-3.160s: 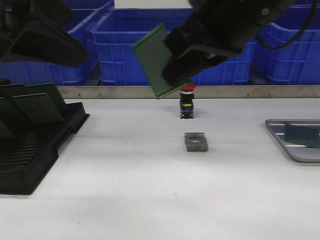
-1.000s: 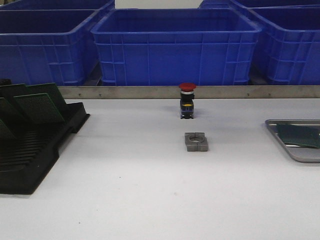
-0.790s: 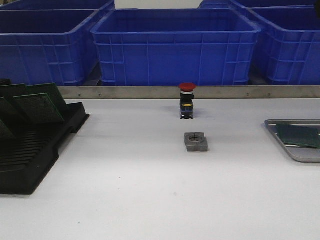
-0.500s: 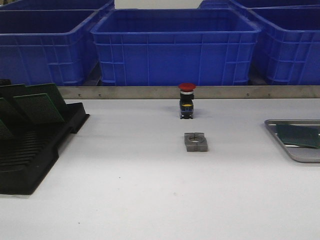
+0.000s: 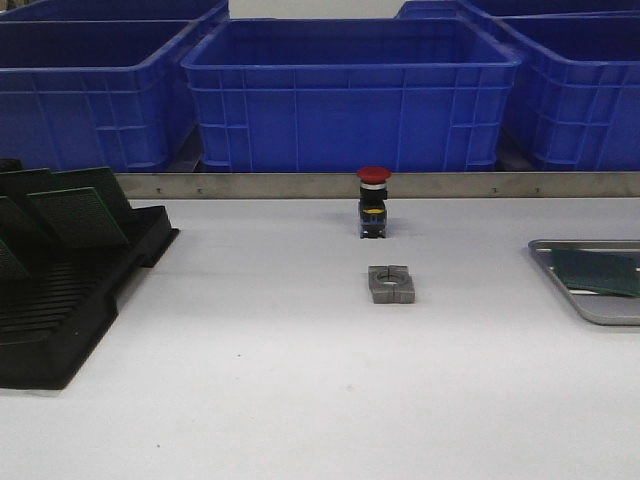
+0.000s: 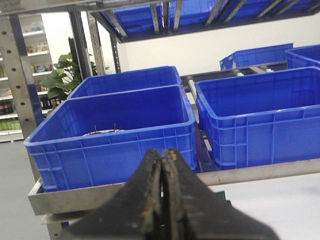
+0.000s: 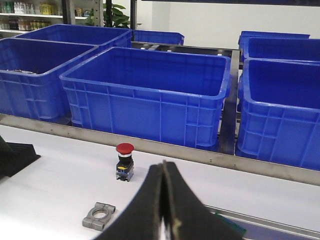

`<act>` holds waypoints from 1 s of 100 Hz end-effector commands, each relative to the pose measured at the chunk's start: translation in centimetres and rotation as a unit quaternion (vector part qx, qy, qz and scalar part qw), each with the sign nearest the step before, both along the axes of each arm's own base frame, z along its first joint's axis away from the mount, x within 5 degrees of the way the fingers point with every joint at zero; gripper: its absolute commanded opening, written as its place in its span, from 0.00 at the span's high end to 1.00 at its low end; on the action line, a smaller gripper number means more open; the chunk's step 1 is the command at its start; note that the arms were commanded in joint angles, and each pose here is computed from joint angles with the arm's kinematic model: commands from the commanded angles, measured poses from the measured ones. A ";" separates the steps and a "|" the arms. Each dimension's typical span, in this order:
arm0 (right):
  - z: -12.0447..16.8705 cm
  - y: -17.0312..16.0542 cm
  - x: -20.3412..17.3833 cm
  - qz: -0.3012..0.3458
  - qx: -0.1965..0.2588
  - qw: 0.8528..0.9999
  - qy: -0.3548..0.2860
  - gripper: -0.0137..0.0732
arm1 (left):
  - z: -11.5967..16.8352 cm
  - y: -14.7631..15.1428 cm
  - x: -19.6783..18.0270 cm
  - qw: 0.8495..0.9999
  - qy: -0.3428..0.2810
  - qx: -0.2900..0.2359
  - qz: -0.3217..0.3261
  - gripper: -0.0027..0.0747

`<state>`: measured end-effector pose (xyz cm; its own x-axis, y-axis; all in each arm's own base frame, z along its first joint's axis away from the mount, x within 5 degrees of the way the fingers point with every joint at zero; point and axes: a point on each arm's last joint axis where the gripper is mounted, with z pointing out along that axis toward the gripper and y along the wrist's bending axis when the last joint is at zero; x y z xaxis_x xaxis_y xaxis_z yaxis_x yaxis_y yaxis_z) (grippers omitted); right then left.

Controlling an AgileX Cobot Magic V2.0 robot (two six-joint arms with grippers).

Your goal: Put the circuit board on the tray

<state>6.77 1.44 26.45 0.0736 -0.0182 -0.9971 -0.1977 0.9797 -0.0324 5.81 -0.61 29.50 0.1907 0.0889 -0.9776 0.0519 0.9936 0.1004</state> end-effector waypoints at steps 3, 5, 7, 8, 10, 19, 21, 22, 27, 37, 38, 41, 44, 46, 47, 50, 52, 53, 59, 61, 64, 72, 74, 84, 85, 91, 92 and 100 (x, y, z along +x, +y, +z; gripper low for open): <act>0.6 -0.3 -0.4 -0.013 0.006 1.000 -0.026 0.91 | 0.9 0.2 -0.4 1.000 -0.018 -0.016 0.008 0.99; 0.6 -0.3 -0.4 -0.013 0.006 1.000 -0.026 0.91 | 0.9 0.2 -0.4 1.000 -0.019 -0.016 0.008 0.99; 0.6 -0.3 -0.4 -0.013 0.006 1.000 -0.027 0.91 | 0.9 0.2 -0.4 1.000 -0.019 -0.016 0.008 0.99; 0.6 -0.3 -0.4 -0.013 0.006 1.000 -0.027 0.91 | 0.9 0.2 -0.4 1.000 -0.019 -0.016 0.008 0.99; 0.6 -0.3 -0.4 -0.013 0.006 1.000 -0.027 0.91 | 0.9 0.2 -0.4 1.000 -0.019 -0.016 0.008 0.99; 0.6 -0.3 -0.4 -0.013 0.006 1.000 -0.026 0.91 | 0.8 0.2 -0.4 1.000 -0.018 -0.016 0.008 0.99; 0.6 -0.3 -0.4 -0.013 0.006 1.000 -0.026 0.91 | 0.8 0.2 -0.4 1.000 -0.018 -0.016 0.008 0.99; 0.6 -0.3 -0.4 -0.013 0.006 1.000 -0.026 0.91 | 0.8 0.2 -0.4 1.000 -0.017 -0.016 0.008 0.99; 0.6 -0.3 -0.4 -0.013 0.006 1.000 -0.026 0.91 | 0.7 0.2 -0.4 1.000 -0.016 -0.016 0.008 0.99; 0.6 -0.3 -0.4 -0.013 0.006 1.000 -0.026 0.91 | 0.7 0.2 -0.4 1.000 -0.016 -0.016 0.008 0.99; 0.6 -0.3 -0.4 -0.013 0.006 1.000 -0.026 0.91 | 0.7 0.2 -0.4 1.000 -0.016 -0.016 0.008 0.99; 0.6 -0.3 -0.4 -0.013 0.006 1.000 -0.026 0.91 | 0.7 0.2 -0.4 1.000 -0.016 -0.016 0.008 0.99; 0.6 -0.3 -0.4 -0.013 0.006 1.000 -0.026 0.91 | 0.7 0.2 -0.4 1.000 -0.016 -0.016 0.008 0.99; 0.6 -0.3 -0.4 -0.013 0.006 1.000 -0.026 0.91 | 0.7 0.2 -0.4 1.000 -0.016 -0.016 0.008 0.99; 0.6 -0.3 -0.4 -0.013 0.006 1.000 -0.026 0.91 | 0.7 0.2 -0.4 1.000 -0.016 -0.016 0.008 0.99; 0.6 -0.3 -0.4 -0.013 0.006 1.000 -0.026 0.91 | 0.7 0.2 -0.4 1.000 -0.016 -0.016 0.008 0.99; 0.6 -0.3 -0.4 -0.013 0.006 1.000 -0.026 0.91 | 0.7 0.2 -0.4 1.000 -0.016 -0.016 0.008 0.99; 0.6 -0.3 -0.4 -0.013 0.006 1.000 -0.026 0.91 | 0.7 0.2 -0.4 1.000 -0.016 -0.016 0.008 0.99; 0.6 -0.3 -0.4 -0.013 0.006 1.000 -0.026 0.91 | 0.7 0.2 -0.4 1.000 -0.016 -0.016 0.008 0.99; 0.6 -0.3 -0.4 -0.013 0.006 1.000 -0.026 0.91 | 0.7 0.2 -0.4 1.000 -0.016 -0.016 0.008 0.99; 0.6 -0.3 -0.4 -0.013 0.006 1.000 -0.026 0.91 | 0.7 0.2 -0.4 1.000 -0.016 -0.016 0.008 0.99; 0.6 -0.3 -0.4 -0.013 0.006 1.000 -0.026 0.91 | 0.7 0.2 -0.4 1.000 -0.016 -0.016 0.008 0.99; 0.6 -0.3 -0.4 -0.013 0.006 1.000 -0.026 0.91 | 0.7 0.2 -0.4 1.000 -0.016 -0.016 0.008 0.99; 0.6 -0.3 -0.4 -0.013 0.006 1.000 -0.026 0.91 | 0.7 0.2 -0.4 1.000 -0.016 -0.016 0.008 0.99; 0.6 -0.3 -0.4 -0.013 0.006 1.000 -0.026 0.91 | 0.7 0.2 -0.4 1.000 -0.016 -0.016 0.008 0.99; 0.6 -0.3 -0.4 -0.013 0.006 1.000 -0.026 0.91 | 0.7 0.2 -0.4 1.000 -0.016 -0.016 0.008 0.99; 0.6 -0.3 -0.4 -0.013 0.006 1.000 -0.026 0.91 | 0.7 0.2 -0.4 1.000 -0.016 -0.016 0.008 0.99; 0.6 -0.3 -0.4 -0.013 0.006 1.000 -0.026 0.91 | 0.7 0.3 -0.4 1.000 -0.017 -0.016 0.011 0.99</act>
<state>6.39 1.38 26.07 0.0887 -0.0147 -0.9959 -0.1990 0.9795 -0.0322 5.56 -0.57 29.33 0.2018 0.0844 -0.9758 0.0481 0.9942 0.0960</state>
